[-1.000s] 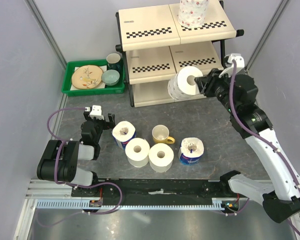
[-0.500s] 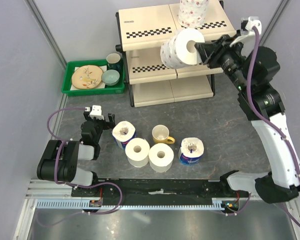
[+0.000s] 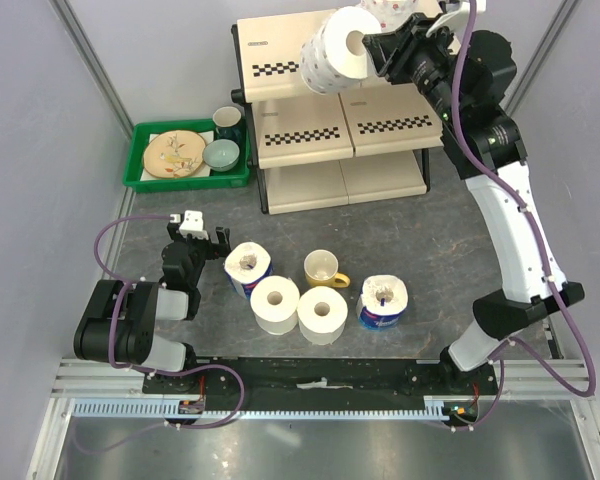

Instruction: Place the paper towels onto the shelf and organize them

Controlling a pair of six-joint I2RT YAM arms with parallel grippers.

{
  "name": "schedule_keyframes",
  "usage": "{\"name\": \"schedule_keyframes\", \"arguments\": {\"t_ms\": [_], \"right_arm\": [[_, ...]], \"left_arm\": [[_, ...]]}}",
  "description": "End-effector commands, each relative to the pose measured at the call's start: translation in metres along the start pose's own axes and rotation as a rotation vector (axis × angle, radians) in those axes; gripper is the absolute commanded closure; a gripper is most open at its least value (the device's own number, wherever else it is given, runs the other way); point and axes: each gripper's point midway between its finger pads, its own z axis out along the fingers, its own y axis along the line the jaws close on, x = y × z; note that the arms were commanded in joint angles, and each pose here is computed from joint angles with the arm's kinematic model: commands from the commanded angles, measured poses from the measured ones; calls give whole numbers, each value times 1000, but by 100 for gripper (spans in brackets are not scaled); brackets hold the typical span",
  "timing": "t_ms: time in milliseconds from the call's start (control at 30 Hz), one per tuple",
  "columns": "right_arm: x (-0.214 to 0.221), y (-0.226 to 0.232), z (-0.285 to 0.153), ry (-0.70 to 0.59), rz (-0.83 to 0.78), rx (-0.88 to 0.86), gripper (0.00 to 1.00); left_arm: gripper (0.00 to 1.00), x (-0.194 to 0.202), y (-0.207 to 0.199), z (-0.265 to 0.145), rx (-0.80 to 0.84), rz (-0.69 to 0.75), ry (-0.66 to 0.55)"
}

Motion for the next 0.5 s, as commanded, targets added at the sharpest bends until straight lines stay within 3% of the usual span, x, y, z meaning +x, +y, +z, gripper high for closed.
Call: {"name": "schedule_keyframes", "arguments": {"t_ms": [0, 467], "right_arm": [[-56, 22, 0, -181, -6, -70, 70], [-40, 5, 44, -215, -104, 18, 70]], "left_arm": [[0, -16, 0, 3, 8, 24, -56], [0, -16, 0, 3, 8, 25, -55]]}}
